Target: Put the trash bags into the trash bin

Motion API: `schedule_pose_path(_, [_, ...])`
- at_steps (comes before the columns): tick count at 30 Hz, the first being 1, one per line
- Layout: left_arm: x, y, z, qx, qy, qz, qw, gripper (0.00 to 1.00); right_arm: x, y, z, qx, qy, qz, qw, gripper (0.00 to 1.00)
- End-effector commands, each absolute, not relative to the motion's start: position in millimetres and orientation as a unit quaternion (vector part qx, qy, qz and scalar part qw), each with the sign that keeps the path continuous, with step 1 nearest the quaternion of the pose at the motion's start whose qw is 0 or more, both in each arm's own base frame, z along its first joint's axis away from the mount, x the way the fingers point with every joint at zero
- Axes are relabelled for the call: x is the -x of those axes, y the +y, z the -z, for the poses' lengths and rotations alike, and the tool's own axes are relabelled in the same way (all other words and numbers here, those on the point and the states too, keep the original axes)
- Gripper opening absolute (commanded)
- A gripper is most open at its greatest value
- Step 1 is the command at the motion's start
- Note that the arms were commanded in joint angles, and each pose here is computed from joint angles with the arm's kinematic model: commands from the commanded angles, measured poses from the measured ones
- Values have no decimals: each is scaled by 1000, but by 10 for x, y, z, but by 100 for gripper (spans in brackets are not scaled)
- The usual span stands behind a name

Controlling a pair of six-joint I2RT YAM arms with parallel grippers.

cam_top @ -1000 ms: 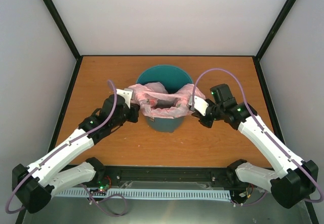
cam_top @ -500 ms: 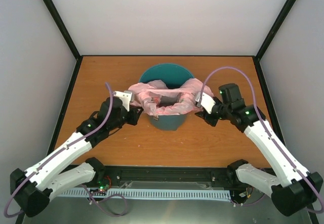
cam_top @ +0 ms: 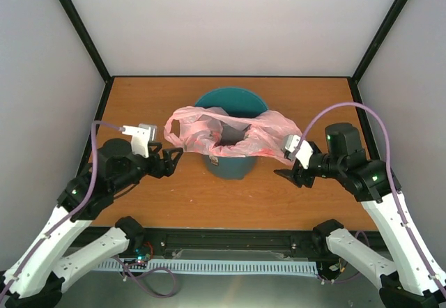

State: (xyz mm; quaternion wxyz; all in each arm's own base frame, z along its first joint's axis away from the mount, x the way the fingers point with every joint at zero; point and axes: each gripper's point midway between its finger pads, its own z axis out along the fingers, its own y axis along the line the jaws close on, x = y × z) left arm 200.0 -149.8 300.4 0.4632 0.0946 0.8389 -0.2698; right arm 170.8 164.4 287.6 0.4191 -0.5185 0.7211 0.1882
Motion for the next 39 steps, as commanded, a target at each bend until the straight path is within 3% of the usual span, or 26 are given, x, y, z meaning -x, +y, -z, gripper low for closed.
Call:
schedule_pose_path(1, [-1866,-1323,-3128,-86,851,249,454,84,-1537,1631,-2934,521,725,-211,398,65])
schedule_pose_path(8, [-1946,-1016,-3448,-53,850,178,492,84,-1426,1674,-3568,499,701,-241,448,57])
schedule_pose_path(13, [-1956,-1112,-3785,-93,827,191,521,84,-1774,1547,-3611,447,736,-180,476,54])
schedule_pose_path(17, [-1879,-1379,-3997,-170,801,233,524,80,-2028,1493,-3474,428,758,-141,472,61])
schedule_pose_path(21, [-2043,-1417,-3937,-191,810,191,520,78,-2275,1423,-3375,413,769,-96,478,68])
schedule_pose_path(25, [-2302,-1336,-3752,-182,833,115,510,78,-2410,1437,-3312,407,775,-87,475,69])
schedule_pose_path(31, [-2507,-1374,-3645,-177,832,86,518,73,-2551,1447,-3173,409,780,-72,468,69])
schedule_pose_path(35, [-2655,-1512,-3488,-184,839,86,504,58,-2608,1484,-3056,414,785,-75,454,63])
schedule_pose_path(39, [-2832,-1461,-3449,-152,843,55,514,46,-2662,1497,-3085,410,782,-73,463,44])
